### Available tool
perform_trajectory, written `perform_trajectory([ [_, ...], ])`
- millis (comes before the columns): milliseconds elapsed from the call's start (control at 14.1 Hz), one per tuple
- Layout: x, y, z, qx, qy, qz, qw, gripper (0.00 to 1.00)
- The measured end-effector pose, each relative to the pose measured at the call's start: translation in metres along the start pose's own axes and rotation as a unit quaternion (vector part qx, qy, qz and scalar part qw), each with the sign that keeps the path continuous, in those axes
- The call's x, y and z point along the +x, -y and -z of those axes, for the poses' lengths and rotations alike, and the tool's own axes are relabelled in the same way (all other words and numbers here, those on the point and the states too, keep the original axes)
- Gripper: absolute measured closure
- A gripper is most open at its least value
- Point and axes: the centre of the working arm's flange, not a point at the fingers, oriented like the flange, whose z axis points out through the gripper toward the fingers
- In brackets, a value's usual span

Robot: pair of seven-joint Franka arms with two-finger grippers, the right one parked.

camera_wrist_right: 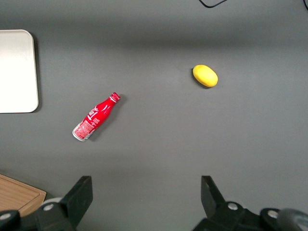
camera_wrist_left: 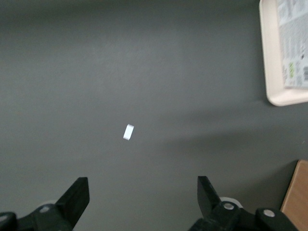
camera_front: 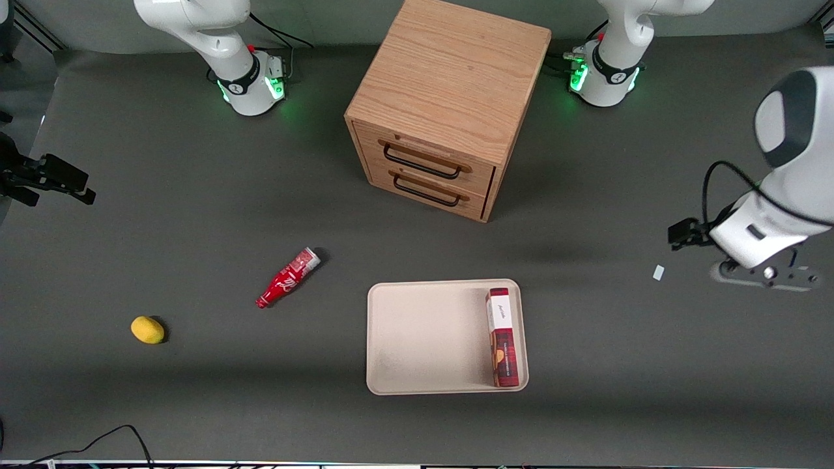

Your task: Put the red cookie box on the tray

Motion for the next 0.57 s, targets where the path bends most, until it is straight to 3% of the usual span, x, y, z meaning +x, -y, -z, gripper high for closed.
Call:
perform_trajectory([
  [283,-0.05,0.039,0.008,-0.012,-0.006,-0.001,0.9999,0.0],
  [567,-0.073,0.047,0.041,-0.017,-0.009,-0.001,0.9998,0.0],
])
